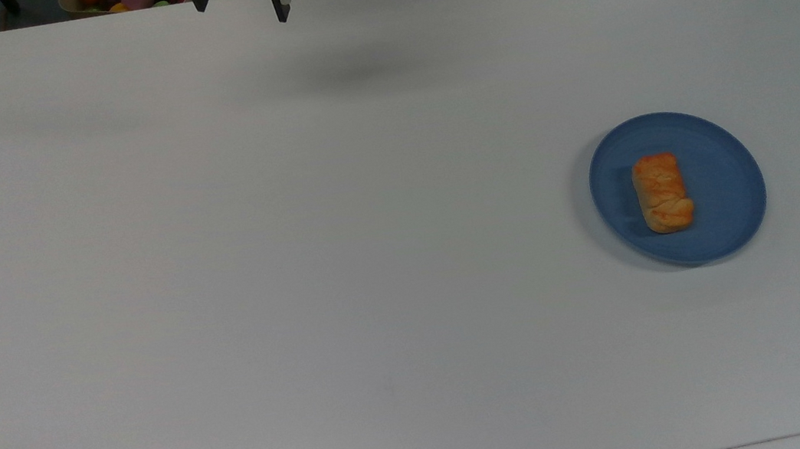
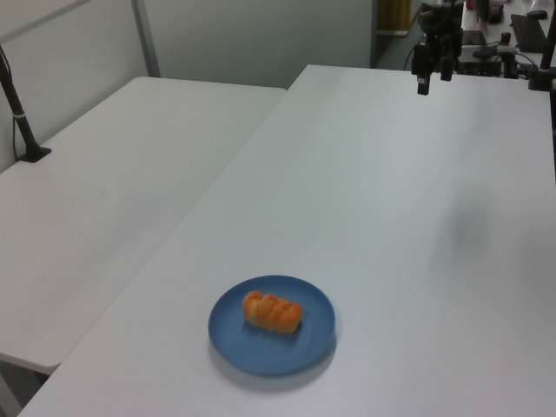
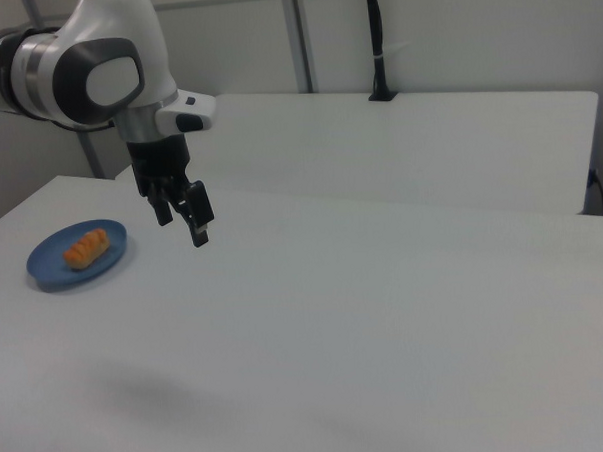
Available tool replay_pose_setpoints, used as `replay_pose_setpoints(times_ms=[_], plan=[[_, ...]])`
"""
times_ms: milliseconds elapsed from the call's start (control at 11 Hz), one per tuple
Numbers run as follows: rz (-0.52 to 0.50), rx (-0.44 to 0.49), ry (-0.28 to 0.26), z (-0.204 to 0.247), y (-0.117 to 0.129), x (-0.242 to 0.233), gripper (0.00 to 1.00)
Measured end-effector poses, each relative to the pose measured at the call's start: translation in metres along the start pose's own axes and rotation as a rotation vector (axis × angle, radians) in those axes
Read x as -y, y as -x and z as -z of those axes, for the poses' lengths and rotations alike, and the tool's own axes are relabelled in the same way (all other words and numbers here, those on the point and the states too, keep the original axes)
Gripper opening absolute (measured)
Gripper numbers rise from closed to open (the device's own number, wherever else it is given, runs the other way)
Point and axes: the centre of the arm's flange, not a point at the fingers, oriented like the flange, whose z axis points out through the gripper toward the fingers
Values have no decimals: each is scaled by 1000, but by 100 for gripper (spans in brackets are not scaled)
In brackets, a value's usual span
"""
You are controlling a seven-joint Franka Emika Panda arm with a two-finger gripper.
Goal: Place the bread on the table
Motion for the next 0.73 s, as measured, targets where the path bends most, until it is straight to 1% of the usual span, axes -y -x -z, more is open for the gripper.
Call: replay_pose_setpoints(times_ms=[365,548,639,730], plan=[[5,-6,-2,11,-3,-12,100],[41,-5,-2,11,-4,-12,100],[58,-4,-8,11,-4,-13,100],[64,-6,-26,13,-6,-13,100]])
